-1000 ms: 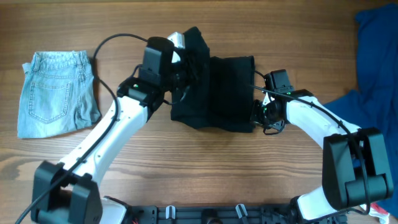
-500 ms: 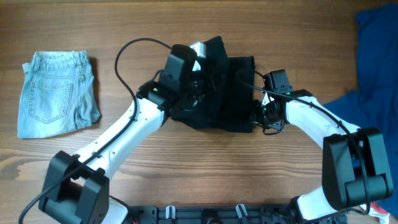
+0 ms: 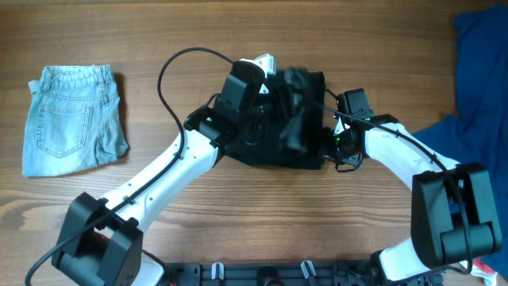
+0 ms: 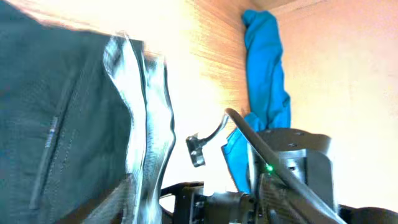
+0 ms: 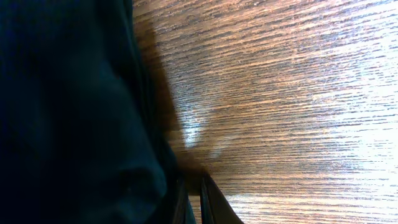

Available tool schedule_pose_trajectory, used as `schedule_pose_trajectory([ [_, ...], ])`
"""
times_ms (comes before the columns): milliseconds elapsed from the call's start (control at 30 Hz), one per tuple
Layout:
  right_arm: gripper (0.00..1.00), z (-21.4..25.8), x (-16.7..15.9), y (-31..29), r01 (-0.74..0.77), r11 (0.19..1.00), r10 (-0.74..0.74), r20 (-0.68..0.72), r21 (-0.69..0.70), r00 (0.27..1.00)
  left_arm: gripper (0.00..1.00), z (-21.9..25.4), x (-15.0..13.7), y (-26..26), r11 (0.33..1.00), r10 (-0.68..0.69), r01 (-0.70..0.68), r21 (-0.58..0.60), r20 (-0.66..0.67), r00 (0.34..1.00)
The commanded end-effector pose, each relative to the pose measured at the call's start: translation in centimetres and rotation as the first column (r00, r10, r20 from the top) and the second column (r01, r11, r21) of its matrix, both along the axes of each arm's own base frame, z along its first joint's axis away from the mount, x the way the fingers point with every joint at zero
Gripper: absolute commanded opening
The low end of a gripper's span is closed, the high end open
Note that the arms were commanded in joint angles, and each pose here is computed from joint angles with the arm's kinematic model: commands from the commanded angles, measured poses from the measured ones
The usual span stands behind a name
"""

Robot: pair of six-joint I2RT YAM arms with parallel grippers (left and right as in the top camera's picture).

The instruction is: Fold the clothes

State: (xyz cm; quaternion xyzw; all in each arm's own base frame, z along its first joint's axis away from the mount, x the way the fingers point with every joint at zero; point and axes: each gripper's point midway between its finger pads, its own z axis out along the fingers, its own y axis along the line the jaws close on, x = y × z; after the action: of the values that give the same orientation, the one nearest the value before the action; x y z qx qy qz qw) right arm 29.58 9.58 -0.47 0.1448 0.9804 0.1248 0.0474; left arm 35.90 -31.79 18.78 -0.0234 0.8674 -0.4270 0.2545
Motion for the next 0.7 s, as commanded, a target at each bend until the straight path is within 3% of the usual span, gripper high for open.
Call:
schedule_pose_trajectory([
  [0,0.1,-1.2,-1.0,0.1,-0.021,1.0,0.021,-0.039,-0.008,0.999,0.68,1.6,0.6,-0.5,1.0,-0.004,0.005,-0.031,0.046,0.999],
  [100,0.1,-1.2,-1.0,0.1,-0.023,1.0,0.023,-0.039,-0.009,0.999,0.67,1.2,1.3,0.7,1.0,0.017,-0.016,-0.013,0.038,0.999],
  [233,0.1,-0.3,-0.7,-0.5,-0.031,0.999,0.03,-0.03,-0.026,0.999,0.67,-2.2,2.3,5.5,0.985,0.119,-0.112,0.133,-0.047,0.992],
  [367,0.1,4.5,1.2,-2.4,0.022,0.998,-0.02,0.027,-0.056,0.999,0.65,-4.9,3.0,10.4,0.927,0.253,-0.222,0.302,-0.067,0.965],
  [467,0.1,9.4,2.8,-2.9,0.05,0.998,-0.046,0.12,-0.037,0.992,0.64,-5.3,3.4,11.8,0.913,0.251,-0.222,0.343,-0.043,0.967],
  [567,0.11,14.2,3.9,-0.6,-0.072,0.996,0.054,0.268,0.057,0.962,0.6,-6.0,3.9,12.6,0.902,0.232,-0.207,0.38,-0.021,0.973],
  [667,0.13,15.5,3.5,1.8,-0.184,0.976,0.14,0.318,0.115,0.938,0.6,-7.5,4.2,13.1,0.885,0.223,-0.192,0.424,-0.024,0.974],
])
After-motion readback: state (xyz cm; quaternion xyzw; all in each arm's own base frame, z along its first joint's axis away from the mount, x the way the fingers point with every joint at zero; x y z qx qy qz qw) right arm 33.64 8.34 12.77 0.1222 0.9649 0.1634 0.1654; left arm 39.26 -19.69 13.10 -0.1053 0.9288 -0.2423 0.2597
